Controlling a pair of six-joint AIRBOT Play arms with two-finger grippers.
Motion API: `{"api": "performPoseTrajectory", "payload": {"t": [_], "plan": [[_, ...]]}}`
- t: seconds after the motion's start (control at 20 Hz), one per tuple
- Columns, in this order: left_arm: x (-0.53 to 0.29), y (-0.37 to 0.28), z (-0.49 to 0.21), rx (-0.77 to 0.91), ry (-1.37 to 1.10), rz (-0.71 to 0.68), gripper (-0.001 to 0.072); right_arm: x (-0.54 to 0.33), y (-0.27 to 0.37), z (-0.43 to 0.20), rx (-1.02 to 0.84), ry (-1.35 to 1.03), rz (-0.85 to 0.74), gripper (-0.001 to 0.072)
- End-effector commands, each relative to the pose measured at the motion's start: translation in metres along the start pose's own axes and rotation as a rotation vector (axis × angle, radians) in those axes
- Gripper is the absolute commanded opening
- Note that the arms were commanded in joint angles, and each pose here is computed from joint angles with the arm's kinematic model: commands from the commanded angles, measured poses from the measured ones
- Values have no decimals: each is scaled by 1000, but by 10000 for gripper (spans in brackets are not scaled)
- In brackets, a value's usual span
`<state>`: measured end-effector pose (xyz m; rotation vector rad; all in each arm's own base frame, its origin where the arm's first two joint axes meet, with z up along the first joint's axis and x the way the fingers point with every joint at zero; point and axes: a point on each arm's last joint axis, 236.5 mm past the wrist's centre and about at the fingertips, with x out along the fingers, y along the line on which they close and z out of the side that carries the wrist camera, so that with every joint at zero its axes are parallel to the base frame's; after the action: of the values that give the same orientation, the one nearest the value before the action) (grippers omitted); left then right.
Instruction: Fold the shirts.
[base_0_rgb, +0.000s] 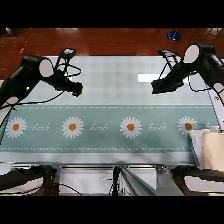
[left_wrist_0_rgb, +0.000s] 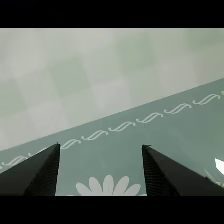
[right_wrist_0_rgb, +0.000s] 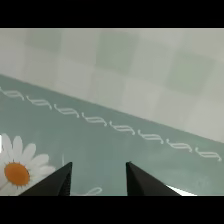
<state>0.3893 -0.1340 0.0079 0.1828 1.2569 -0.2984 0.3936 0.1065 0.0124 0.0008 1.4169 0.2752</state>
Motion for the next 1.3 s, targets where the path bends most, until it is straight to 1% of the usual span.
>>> {"api": "performPoseTrajectory", "payload": {"t": [0.0, 0.1, 0.2, 0.3, 1.25], "plan": [[7, 7, -11, -53, 107, 20, 597, -3, -1, 33, 74, -139, -7, 406], [4, 12, 8, -67, 63, 18, 599, -3, -3, 35, 70, -150, -19, 406], [0, 13, 33, -67, -31, 18, 600, -3, -3, 35, 69, -149, -18, 406], [-1, 13, 41, -66, -65, 18, 600, -3, -1, 32, 72, -136, -9, 406], [-1, 12, 41, -65, -66, 18, 599, -3, -1, 32, 73, -138, -10, 407]]}}
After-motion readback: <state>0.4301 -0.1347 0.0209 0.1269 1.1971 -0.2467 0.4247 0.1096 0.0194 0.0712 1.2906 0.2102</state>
